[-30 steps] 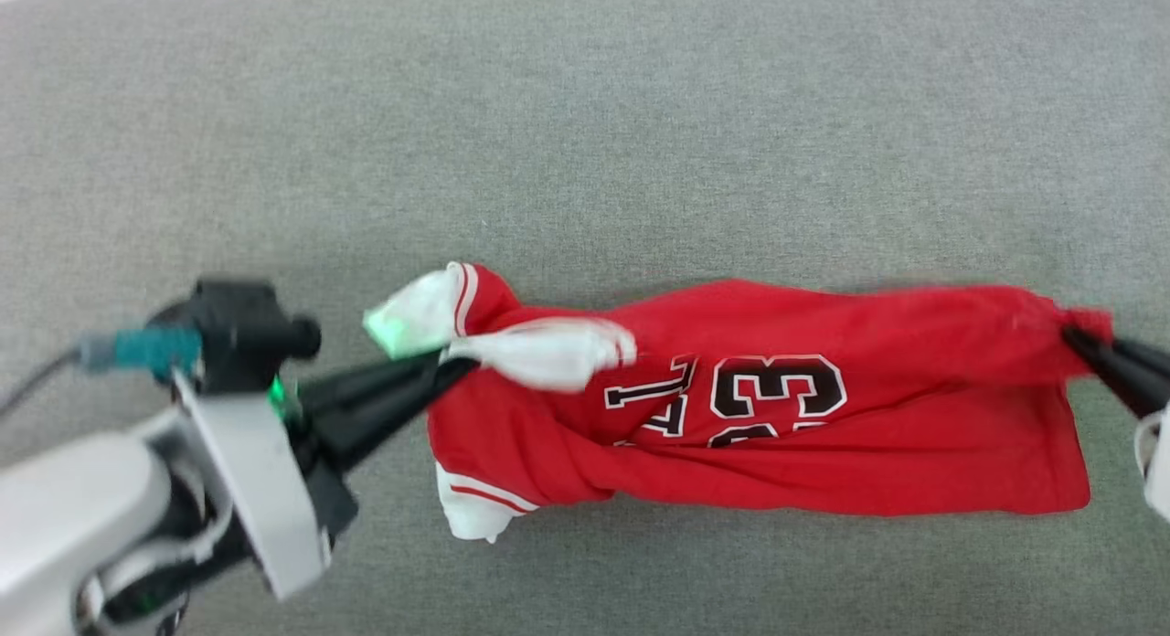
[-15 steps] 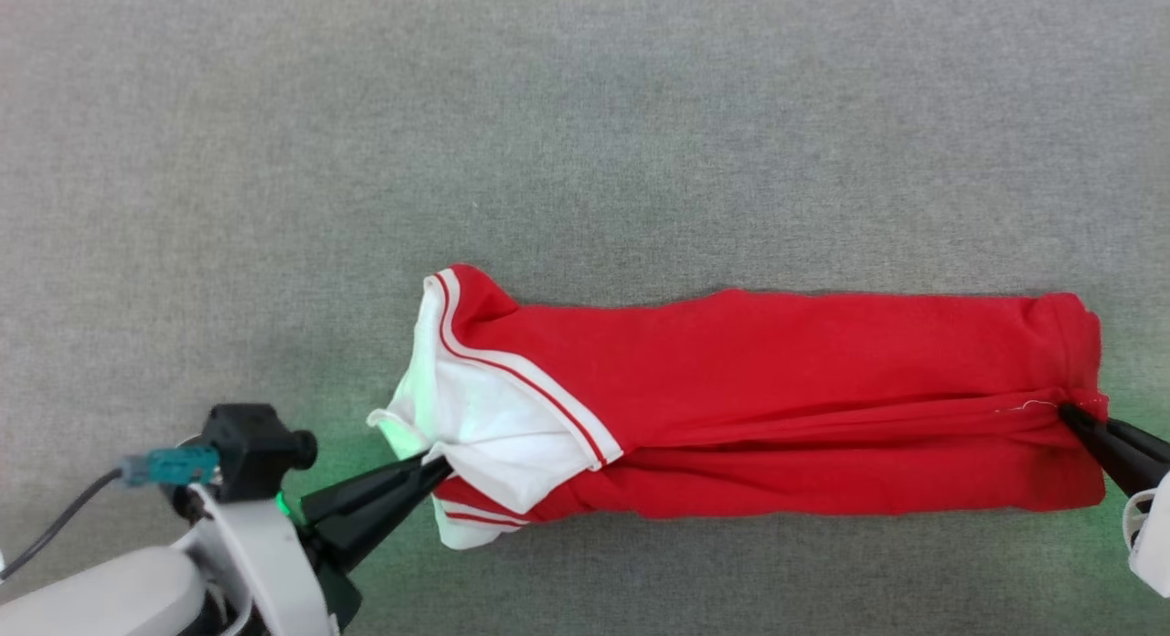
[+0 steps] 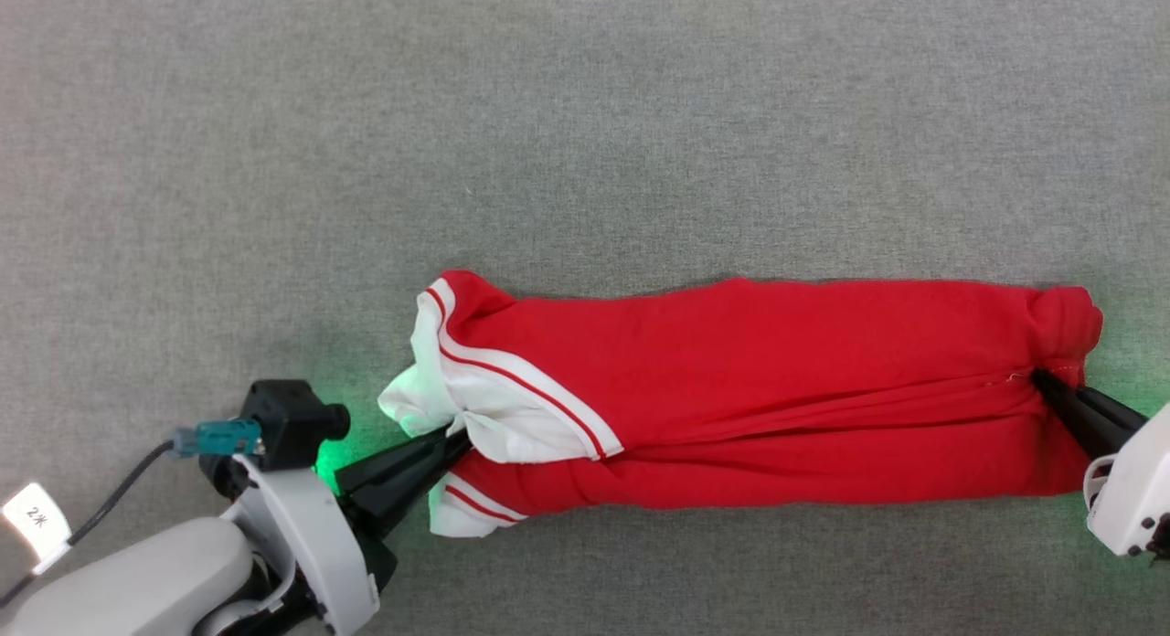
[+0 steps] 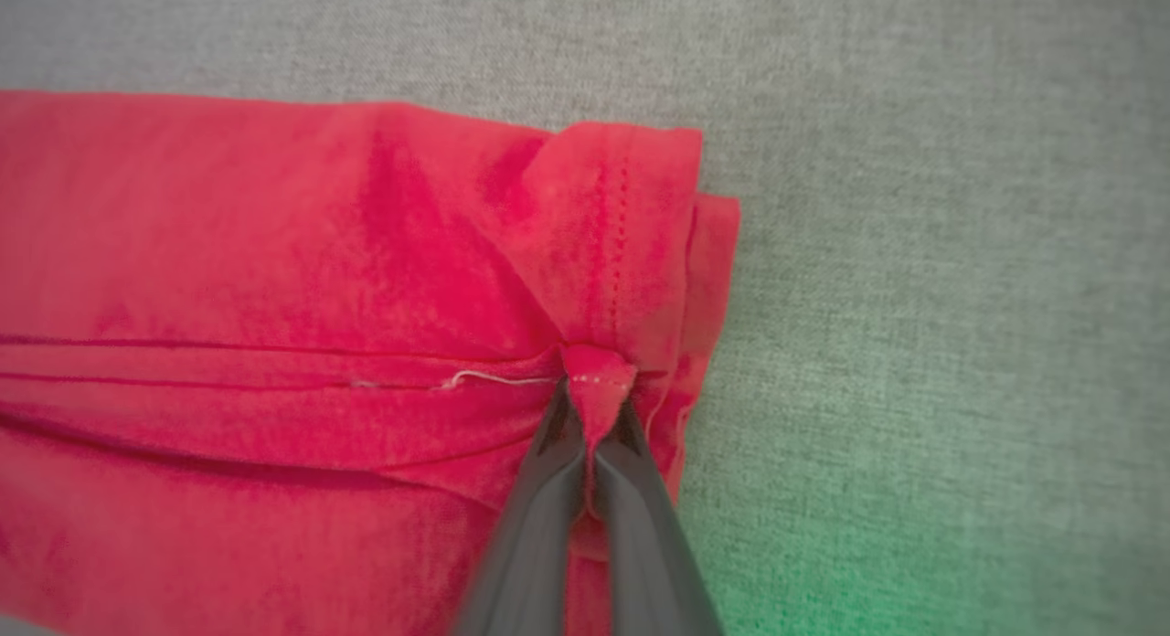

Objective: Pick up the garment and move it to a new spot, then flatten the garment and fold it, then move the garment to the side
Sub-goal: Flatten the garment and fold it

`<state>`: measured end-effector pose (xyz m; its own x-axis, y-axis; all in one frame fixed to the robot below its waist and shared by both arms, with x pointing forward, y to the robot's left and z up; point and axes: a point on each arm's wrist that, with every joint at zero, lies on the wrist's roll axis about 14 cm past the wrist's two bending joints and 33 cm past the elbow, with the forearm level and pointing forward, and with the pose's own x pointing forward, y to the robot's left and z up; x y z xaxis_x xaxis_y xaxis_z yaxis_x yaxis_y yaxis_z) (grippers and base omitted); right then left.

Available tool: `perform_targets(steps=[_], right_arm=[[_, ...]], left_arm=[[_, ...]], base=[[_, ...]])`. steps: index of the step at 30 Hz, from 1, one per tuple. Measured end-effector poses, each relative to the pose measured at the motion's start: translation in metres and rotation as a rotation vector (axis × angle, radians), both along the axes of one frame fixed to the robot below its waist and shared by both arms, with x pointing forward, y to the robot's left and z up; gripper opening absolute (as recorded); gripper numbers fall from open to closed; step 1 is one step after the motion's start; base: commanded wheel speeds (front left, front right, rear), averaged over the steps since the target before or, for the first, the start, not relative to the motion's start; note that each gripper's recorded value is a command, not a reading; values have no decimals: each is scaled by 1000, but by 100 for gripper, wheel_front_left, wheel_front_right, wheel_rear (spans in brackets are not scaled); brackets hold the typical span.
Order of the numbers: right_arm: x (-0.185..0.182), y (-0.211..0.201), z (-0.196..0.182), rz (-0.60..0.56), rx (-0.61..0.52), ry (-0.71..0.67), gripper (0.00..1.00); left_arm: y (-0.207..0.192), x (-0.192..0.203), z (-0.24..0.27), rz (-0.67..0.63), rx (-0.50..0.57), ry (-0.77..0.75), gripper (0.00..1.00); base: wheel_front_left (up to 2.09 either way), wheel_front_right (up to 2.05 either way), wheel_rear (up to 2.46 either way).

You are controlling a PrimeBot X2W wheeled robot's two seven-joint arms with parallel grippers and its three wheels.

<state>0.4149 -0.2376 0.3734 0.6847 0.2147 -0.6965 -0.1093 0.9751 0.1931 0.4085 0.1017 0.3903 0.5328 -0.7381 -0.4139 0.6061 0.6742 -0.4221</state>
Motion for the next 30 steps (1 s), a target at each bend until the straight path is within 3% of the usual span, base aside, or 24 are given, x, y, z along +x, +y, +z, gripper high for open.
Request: perform_targets(steps=[5,6,7,9,10,11,12,20,30], right_arm=[[3,1,0,-2,4,-22,0],[3,2,2,-9,14,-32,20],[4,3,3,-28,41,-41,39],[4,3,8,-58,81,-52,97],[3,1,11,-53,72,-60,100],[2,-1,14,-50,64,-65,100],[0,-3,16,-54,61,-69,100],[-9,-23,50,-82,37,-124,100],[-16,-29,61,-108,33,-127,100]], left_arm=[[-6,1,5,5,-23,-3,0],[-6,1,7,7,-27,-5,2],[-6,1,9,9,-30,-10,25],[-7,1,15,12,-40,-19,55],[-8,1,21,17,-51,-27,78],[-10,2,27,24,-66,-33,93],[-10,2,33,32,-79,-44,100],[1,1,75,154,-165,-127,100],[65,-5,70,508,-167,-182,100]], base=[[0,0,0],[0,0,0],[0,0,0],[0,0,0],[0,0,0],[0,0,0],[0,0,0],[0,0,0],[0,0,0]])
